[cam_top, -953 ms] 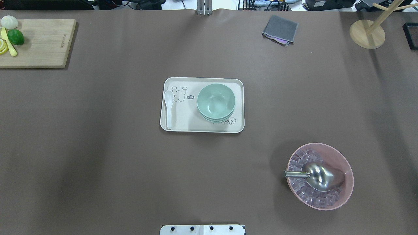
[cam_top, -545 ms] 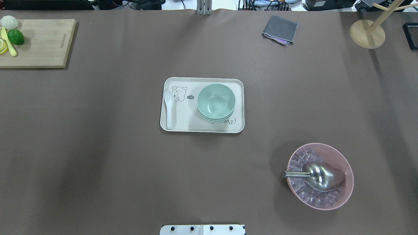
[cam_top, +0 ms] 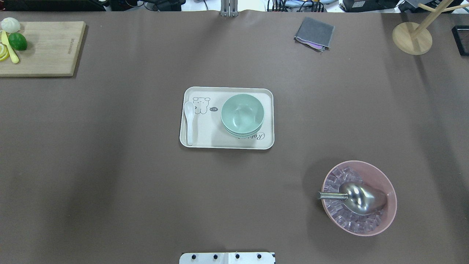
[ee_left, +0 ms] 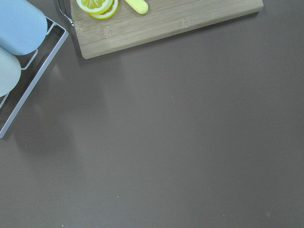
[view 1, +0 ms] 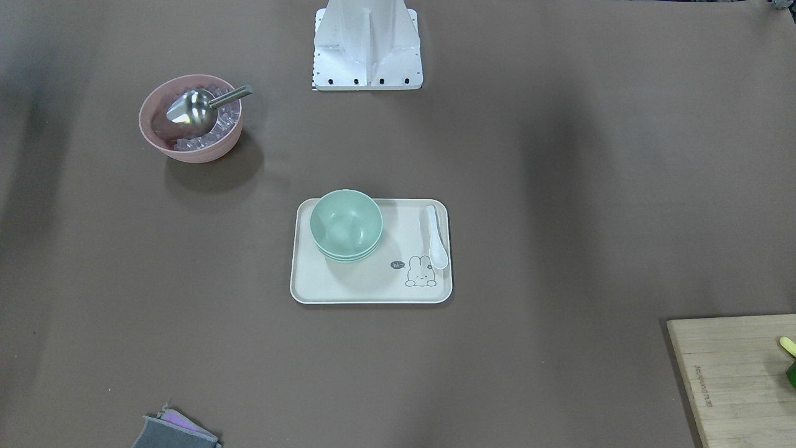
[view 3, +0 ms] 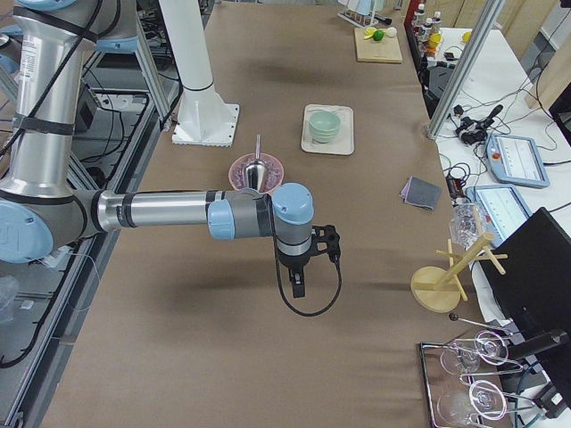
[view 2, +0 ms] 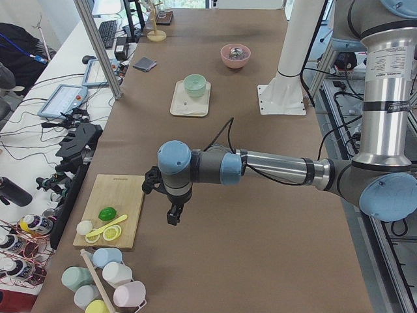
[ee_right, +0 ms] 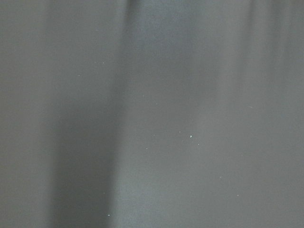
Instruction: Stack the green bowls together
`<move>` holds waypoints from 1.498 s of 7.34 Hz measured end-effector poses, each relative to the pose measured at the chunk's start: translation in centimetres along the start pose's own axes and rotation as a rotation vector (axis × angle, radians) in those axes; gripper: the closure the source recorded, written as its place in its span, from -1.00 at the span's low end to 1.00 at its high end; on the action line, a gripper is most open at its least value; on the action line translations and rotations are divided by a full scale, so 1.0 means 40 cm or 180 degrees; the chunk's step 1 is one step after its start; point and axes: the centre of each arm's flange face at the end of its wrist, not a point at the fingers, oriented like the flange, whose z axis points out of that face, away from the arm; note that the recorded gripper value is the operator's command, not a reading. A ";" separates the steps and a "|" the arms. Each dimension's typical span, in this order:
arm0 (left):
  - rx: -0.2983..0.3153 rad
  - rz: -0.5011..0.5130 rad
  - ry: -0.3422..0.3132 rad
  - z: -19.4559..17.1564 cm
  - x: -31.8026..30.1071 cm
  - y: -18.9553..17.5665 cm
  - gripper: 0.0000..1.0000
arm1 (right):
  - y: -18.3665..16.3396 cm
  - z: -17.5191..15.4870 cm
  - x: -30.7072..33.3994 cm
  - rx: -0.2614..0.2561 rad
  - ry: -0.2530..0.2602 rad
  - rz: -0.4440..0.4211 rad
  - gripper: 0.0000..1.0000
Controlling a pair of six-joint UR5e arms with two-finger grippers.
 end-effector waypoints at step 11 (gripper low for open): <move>-0.0026 -0.0029 -0.0007 0.008 -0.006 0.023 -0.97 | 0.009 0.009 0.004 -0.0026 -0.0019 -0.0001 -1.00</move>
